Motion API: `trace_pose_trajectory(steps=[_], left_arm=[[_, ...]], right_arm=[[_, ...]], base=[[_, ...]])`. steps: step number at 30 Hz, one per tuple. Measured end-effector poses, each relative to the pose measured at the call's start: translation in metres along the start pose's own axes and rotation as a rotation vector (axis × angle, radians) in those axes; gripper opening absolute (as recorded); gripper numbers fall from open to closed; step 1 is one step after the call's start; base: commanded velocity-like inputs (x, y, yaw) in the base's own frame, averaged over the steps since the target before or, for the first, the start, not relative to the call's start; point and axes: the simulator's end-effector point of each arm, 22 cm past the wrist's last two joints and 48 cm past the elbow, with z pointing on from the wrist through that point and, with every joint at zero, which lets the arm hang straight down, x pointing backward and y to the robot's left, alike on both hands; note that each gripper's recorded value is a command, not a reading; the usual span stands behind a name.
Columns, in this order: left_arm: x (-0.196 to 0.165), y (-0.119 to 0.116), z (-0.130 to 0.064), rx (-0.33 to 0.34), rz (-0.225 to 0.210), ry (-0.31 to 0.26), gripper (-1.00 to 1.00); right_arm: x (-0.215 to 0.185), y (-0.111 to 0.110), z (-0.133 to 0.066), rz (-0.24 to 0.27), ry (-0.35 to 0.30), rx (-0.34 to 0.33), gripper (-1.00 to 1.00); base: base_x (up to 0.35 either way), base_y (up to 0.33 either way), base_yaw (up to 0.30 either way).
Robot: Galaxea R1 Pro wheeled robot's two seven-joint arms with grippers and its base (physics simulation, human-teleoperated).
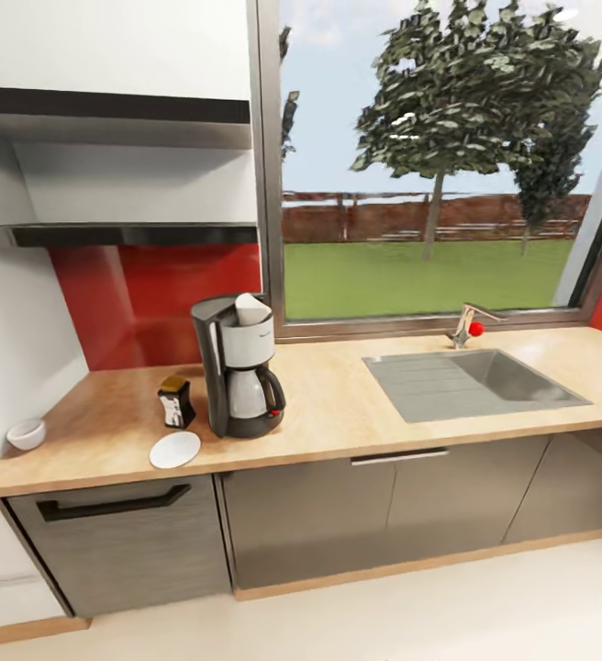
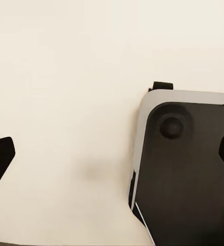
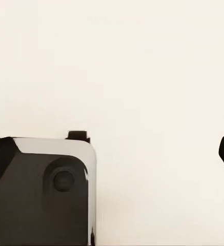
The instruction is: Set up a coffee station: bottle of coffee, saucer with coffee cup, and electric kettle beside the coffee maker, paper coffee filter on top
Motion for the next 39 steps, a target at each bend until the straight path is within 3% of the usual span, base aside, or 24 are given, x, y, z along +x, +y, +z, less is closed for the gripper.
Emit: trace_pose_trajectory(steps=[6, 17, 20, 25, 33, 39], left_arm=[[0.011, 0.002, 0.000, -0.004, 0.004, 0.024, 1.00], [0.019, 0.004, 0.000, -0.007, 0.007, 0.040, 1.00], [0.020, 0.004, 0.000, -0.008, 0.009, 0.043, 1.00], [0.021, 0.007, 0.000, -0.016, 0.011, 0.045, 1.00], [0.021, 0.013, 0.001, -0.026, 0.015, 0.044, 1.00], [0.020, 0.007, 0.000, -0.018, 0.015, 0.040, 1.00]], right_arm=[[-0.001, 0.018, 0.000, 0.012, -0.004, -0.022, 1.00], [-0.001, 0.020, 0.000, 0.021, 0.000, -0.024, 1.00], [-0.002, 0.047, -0.002, 0.030, -0.001, -0.057, 1.00], [-0.009, 0.061, -0.002, 0.037, -0.015, -0.075, 1.00], [-0.012, 0.062, -0.002, 0.038, -0.021, -0.078, 1.00], [-0.012, 0.063, -0.002, 0.037, -0.021, -0.079, 1.00]], base=[[0.000, 0.000, -0.300], [0.000, 0.000, -0.300], [0.000, 0.000, -0.300], [0.000, 0.000, -0.300], [0.007, 0.000, -0.300], [0.252, -0.110, -0.300]])
